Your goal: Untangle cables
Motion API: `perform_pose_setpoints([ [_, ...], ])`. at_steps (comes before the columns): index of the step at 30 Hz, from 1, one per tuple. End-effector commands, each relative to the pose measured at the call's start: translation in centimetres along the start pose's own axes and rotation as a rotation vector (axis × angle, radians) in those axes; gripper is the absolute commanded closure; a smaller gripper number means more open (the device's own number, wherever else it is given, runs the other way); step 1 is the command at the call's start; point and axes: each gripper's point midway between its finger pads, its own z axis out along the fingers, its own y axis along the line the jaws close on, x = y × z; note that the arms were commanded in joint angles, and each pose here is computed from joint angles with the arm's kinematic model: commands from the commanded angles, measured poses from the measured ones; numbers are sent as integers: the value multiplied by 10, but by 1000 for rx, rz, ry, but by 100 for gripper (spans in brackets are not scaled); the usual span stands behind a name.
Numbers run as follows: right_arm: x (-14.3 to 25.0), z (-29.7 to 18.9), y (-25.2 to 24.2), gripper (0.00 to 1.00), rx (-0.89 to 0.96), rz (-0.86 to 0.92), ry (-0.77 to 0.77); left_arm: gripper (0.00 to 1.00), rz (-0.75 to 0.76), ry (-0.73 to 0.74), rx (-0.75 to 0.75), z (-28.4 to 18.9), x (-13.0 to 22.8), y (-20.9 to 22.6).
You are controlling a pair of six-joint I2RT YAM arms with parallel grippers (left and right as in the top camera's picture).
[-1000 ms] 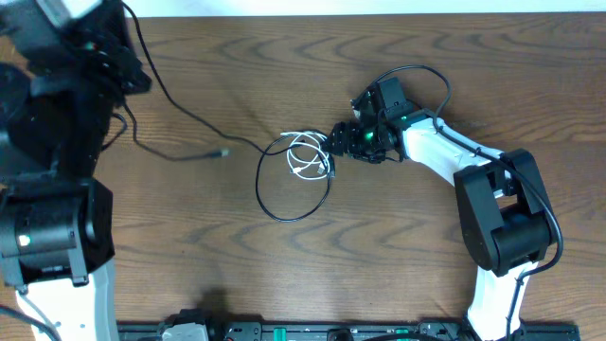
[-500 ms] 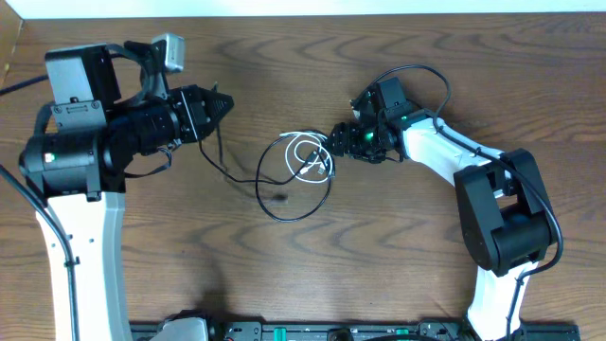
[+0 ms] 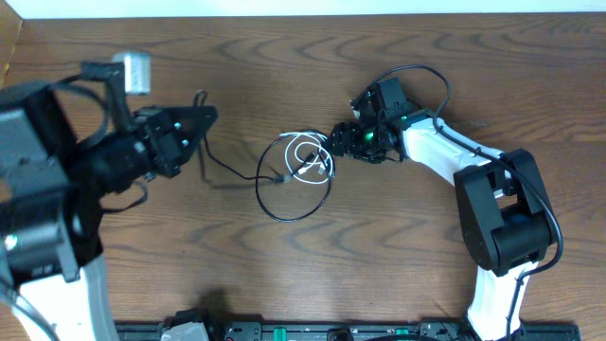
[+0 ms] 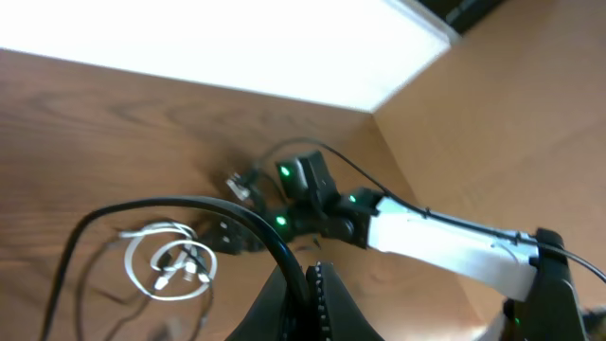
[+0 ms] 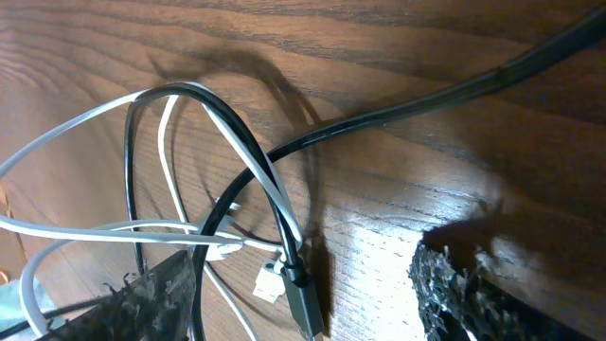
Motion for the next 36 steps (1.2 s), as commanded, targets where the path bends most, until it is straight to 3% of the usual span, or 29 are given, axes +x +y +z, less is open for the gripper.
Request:
perform_pose_setpoints([
  [1,17,19,-48,27,150,39,38,93,54,-80,-80,-21,-9,1],
  [9,17,20,-46,26,143,28,38,93,65,-179,-273,-47,-17,21],
  [13,16,15,-22,17,17,-164,70,93,51,-169,-273,-44,-18,27],
  [17,5,-16,-5,8,13,-297,76,92,34,-146,-263,-37,-19,35],
  [21,-18,-68,29,1,3,-435,17,92,114,-76,-114,-19,-19,31],
  [28,-54,-156,101,1,-73,-593,-201,93,84,43,271,21,-16,16],
  [36,-25,-193,189,1,-498,-919,-256,93,21,133,558,52,-13,-2],
])
